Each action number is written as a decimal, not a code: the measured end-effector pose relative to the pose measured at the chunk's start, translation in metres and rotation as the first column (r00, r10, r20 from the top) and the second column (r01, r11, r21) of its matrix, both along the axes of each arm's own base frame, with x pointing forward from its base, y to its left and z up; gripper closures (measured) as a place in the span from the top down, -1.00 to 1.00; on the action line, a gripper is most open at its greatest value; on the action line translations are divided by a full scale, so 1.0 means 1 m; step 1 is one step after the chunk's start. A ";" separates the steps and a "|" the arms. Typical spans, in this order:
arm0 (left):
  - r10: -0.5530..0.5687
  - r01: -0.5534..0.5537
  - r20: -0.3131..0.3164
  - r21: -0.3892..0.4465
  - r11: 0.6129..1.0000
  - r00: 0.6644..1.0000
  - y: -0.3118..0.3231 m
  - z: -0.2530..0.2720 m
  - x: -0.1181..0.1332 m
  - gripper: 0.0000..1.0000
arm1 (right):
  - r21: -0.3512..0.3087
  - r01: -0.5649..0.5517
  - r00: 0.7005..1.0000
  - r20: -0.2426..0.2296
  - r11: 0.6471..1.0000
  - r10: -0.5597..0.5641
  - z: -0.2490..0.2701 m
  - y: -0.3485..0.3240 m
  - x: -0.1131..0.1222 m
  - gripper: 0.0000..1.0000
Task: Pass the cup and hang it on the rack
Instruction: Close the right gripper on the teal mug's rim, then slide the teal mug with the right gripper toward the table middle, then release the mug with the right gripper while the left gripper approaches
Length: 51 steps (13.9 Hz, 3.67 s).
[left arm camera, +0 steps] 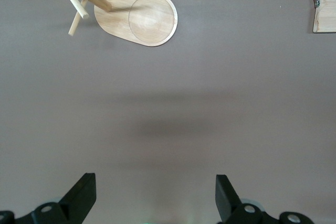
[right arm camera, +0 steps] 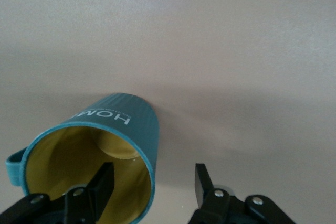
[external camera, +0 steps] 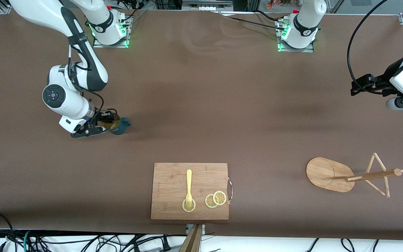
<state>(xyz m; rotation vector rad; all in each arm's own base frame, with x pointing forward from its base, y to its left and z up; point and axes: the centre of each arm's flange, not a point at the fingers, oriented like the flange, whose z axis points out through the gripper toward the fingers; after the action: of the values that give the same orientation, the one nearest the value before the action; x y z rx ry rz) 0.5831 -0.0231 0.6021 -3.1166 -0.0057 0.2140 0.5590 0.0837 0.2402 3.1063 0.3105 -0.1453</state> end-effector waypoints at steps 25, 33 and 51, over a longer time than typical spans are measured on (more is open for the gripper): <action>0.004 -0.004 0.000 0.000 1.000 1.000 0.002 0.000 0.000 1.00 | 0.051 0.351 0.936 -0.049 0.935 -0.348 0.097 0.296 0.012 -0.91; 0.011 -0.011 -0.005 -0.002 1.000 1.000 0.007 -0.003 0.002 1.00 | 0.084 0.385 0.923 -0.040 0.919 -0.383 0.040 0.515 -0.091 -0.91; -0.419 0.402 -0.148 -0.129 0.906 0.896 0.007 -0.054 0.002 1.00 | 0.070 0.363 0.931 0.007 0.929 -0.365 -0.002 0.553 -0.135 -0.91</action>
<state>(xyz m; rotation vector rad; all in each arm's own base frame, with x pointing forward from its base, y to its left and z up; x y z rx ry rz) 0.5852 -0.0162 0.5483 -3.0800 0.6788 0.4815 0.4244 0.6369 0.2381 3.1947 -0.2731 -0.1095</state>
